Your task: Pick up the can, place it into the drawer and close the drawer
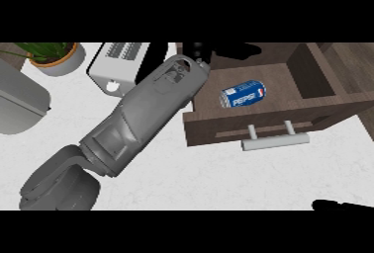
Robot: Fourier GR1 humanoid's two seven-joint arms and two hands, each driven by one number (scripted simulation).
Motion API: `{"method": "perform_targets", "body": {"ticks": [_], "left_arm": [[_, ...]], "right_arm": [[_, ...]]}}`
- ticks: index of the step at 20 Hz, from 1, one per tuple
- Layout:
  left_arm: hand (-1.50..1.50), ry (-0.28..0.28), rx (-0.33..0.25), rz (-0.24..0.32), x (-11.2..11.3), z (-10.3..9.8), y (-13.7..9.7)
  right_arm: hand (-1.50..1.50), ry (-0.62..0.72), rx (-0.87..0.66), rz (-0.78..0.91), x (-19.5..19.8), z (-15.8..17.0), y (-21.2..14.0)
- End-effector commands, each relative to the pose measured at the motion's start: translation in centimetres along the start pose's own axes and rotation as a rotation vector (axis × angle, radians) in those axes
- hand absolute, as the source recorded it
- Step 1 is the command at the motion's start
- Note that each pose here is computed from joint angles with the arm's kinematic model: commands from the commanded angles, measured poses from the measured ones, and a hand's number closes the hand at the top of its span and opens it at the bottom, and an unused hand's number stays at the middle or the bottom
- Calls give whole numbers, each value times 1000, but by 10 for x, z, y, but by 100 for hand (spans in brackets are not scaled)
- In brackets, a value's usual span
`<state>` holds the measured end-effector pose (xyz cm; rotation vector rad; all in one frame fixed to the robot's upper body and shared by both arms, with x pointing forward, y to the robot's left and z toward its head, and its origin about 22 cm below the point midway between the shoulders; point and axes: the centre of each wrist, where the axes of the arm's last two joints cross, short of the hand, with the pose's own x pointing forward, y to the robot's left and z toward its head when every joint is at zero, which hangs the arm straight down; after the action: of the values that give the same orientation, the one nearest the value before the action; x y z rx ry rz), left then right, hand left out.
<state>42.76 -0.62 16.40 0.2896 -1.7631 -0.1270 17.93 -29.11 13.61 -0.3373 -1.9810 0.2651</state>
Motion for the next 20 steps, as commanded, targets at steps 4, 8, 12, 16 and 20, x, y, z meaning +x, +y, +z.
{"method": "perform_targets", "body": {"ticks": [4, 8, 12, 16, 20], "left_arm": [[-150, -6, 6, 85, 10, 1, -2], [-150, -26, 32, 100, 21, 0, -4], [-150, -27, 40, 82, 27, -2, -5], [-150, -28, 37, 92, 29, -1, -6], [-150, -21, -3, 102, 22, 9, -10]], "right_arm": [[-150, -82, 54, 183, 21, -8, 6], [-150, -102, 75, 322, 14, -14, 15], [-150, -106, 130, 480, 6, -24, 24], [-150, -89, 187, 637, -1, -31, 32], [-150, -75, 203, 723, -16, -48, 61]]}}
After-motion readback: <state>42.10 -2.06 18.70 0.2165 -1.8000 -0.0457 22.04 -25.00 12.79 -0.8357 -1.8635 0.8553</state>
